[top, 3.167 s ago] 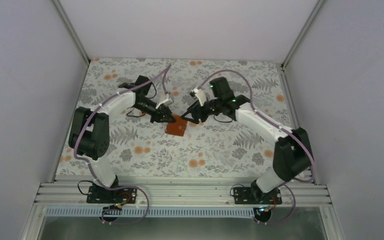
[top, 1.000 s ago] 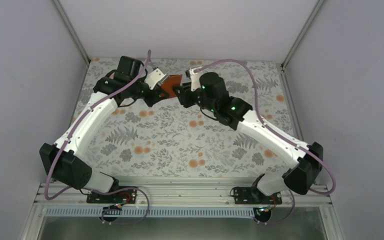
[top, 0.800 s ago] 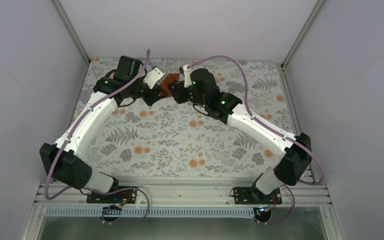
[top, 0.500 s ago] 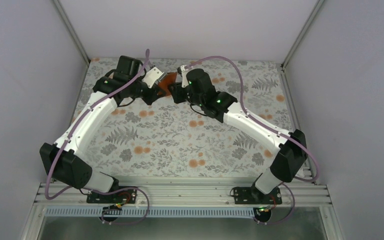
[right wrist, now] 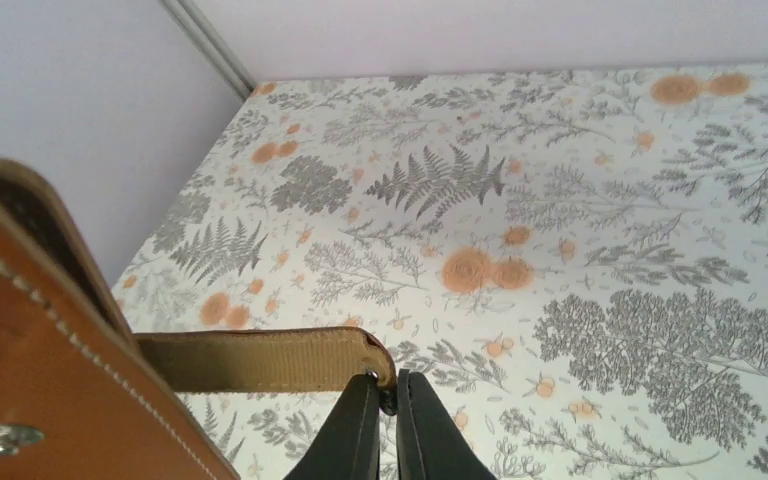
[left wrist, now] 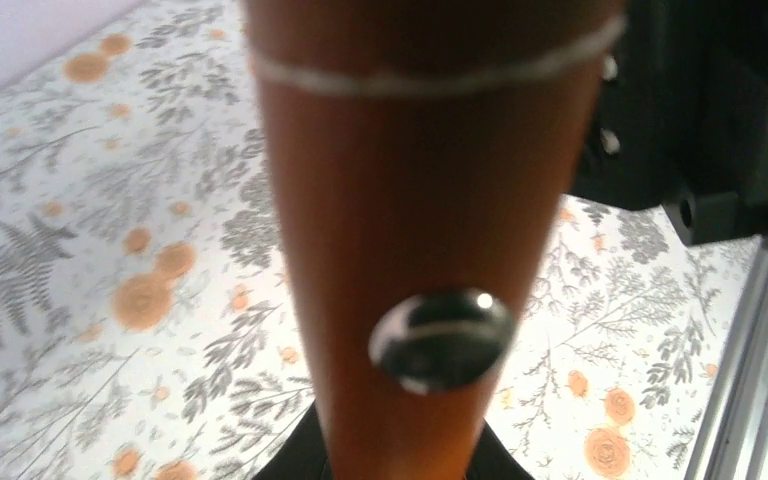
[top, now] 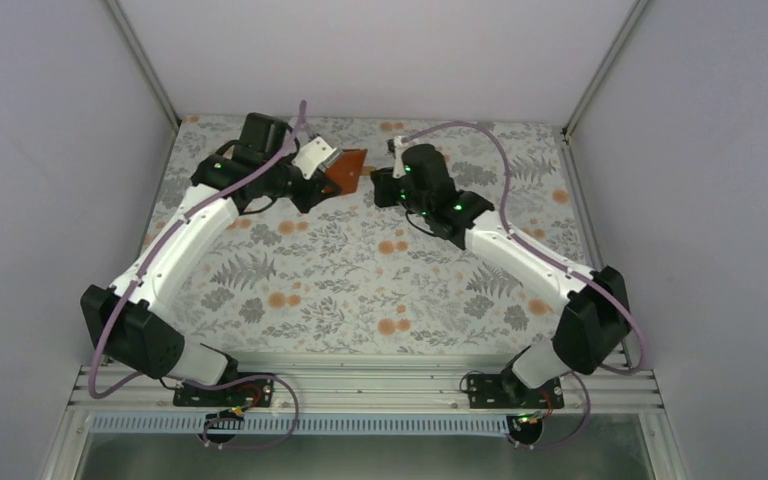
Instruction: Take the credit cards out of the card holder
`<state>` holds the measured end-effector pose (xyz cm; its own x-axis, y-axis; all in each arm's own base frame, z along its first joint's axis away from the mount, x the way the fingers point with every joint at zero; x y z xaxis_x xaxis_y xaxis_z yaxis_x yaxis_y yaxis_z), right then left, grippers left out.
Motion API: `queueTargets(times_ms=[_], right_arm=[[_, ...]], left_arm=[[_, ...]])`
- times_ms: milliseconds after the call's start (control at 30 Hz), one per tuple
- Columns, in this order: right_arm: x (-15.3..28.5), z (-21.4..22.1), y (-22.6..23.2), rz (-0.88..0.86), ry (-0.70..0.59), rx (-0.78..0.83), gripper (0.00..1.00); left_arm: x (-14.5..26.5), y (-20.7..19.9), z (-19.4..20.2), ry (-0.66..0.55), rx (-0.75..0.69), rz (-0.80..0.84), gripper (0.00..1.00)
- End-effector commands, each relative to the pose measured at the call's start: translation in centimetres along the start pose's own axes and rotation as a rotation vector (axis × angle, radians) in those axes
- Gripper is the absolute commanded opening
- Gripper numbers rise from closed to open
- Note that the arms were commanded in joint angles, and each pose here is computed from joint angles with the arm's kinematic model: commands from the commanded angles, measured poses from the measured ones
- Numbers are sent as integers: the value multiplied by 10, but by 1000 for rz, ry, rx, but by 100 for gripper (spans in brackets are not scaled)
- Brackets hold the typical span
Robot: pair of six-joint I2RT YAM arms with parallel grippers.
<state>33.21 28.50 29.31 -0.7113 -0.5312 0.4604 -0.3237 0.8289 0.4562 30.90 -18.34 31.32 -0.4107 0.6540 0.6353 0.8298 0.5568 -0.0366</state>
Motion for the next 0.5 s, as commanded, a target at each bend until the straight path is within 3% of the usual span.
queueTargets(times_ms=[0,100,200,233,300,367,433,467], right_arm=[[18,1,-94,208,-21,-73,4],[34,10,-127,160,5,-67,4],[41,16,-113,31,75,78,7],[42,18,-107,-9,113,113,18],[46,20,-95,-91,154,161,51],[59,18,-78,-212,142,209,68],[78,13,-54,-381,96,242,95],[88,9,-41,-465,67,250,99]], left_arm=[[15,-12,-14,-66,-57,30,2],[13,-11,-12,-59,-57,31,2],[12,-14,-12,-62,-61,56,2],[12,-16,-13,-66,-66,75,2],[13,-20,-14,-74,-76,102,2],[13,-21,-13,-72,-82,108,2],[14,-20,-12,-71,-86,100,2],[14,-20,-12,-69,-88,93,2]])
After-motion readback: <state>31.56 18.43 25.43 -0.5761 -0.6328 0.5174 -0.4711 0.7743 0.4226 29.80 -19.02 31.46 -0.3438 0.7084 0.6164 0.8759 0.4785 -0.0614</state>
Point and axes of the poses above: each gripper's point midway between its finger pads, its own x axis back along the fingers, its own y axis along the line the jaws close on, z = x × y, the point moved 5 cm from there along x, back along the fingers, and after that the axes turned 7 degrees about -x, right-handed, at the moved point
